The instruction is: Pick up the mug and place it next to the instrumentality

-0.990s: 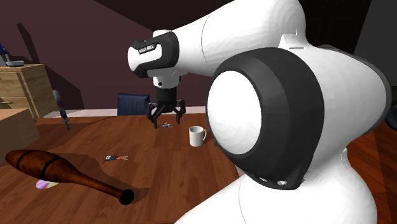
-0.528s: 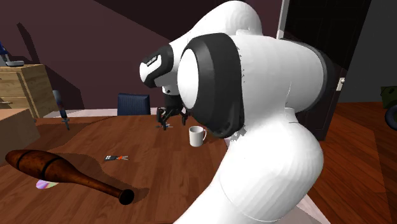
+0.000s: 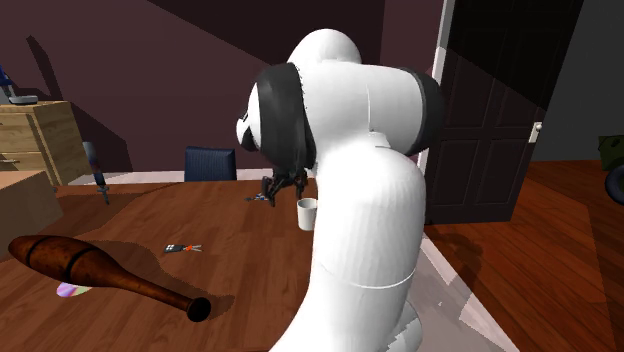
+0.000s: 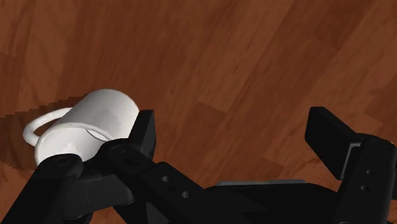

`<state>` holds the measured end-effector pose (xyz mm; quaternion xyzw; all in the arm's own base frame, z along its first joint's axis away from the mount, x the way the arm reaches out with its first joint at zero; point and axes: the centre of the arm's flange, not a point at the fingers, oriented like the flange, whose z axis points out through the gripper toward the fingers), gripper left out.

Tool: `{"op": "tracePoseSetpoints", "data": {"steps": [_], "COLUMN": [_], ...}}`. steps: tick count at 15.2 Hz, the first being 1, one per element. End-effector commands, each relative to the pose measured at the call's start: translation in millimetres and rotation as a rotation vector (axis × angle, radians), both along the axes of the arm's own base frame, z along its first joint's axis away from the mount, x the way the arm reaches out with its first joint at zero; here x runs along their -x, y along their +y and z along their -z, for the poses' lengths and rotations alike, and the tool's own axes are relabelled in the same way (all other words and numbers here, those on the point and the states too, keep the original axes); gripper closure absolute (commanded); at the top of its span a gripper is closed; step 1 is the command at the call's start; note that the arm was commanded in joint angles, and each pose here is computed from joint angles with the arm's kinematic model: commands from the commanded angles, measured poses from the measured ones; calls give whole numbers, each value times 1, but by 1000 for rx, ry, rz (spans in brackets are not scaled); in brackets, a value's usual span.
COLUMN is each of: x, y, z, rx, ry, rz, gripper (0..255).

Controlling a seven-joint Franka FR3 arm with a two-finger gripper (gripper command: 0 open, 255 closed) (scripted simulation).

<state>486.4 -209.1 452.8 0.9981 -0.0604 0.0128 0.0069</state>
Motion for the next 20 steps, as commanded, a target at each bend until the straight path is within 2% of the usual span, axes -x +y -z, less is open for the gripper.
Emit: {"op": "tracePoseSetpoints", "data": {"steps": [1,10,17,20], "x": [-12,-71,-71,-71], "y": [-20,-95,-97,-97], "z": [12,68,105,108], "rx": [8,38,38,38], "ry": [3,14,14,14], "rz": [-3,-8,-8,-8], "gripper": [0,0,0,0]}}
